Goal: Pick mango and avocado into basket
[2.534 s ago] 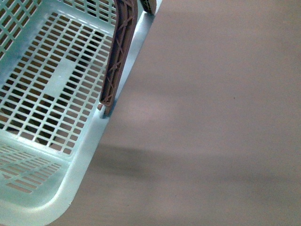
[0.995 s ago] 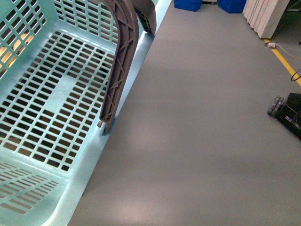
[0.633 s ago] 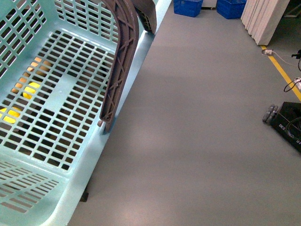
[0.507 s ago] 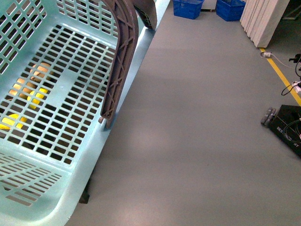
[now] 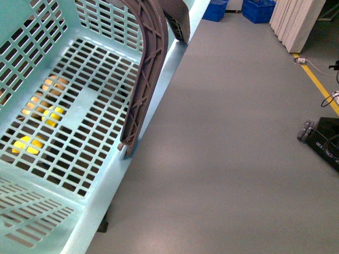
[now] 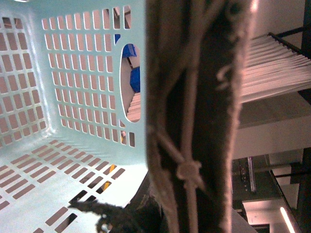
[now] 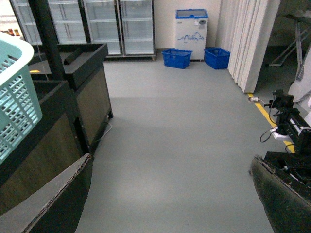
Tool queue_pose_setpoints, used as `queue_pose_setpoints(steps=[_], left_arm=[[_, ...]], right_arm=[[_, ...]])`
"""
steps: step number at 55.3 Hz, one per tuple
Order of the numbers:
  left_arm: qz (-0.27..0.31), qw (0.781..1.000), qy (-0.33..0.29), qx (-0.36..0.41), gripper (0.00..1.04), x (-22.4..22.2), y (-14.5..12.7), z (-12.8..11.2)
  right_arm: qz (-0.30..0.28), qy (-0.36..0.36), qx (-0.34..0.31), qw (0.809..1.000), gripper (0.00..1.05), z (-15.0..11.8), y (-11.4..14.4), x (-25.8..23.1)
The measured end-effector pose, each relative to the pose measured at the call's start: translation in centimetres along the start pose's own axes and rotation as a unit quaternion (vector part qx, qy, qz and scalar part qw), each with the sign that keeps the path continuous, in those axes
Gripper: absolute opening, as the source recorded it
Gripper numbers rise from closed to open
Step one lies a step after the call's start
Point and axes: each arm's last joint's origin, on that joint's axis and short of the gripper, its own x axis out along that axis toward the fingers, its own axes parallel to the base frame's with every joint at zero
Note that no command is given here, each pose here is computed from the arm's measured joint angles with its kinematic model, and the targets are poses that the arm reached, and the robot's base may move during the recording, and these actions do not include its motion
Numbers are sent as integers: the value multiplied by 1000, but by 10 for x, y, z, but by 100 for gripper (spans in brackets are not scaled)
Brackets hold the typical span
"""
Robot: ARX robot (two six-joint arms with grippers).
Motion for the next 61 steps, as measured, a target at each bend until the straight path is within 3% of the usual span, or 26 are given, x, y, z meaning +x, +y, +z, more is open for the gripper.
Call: queue_pose_setpoints(steps=[61], left_arm=[[5,1000,-11,7,6,0,1,2]], right_arm=[[2,0,0,1000,96,0,0,0]])
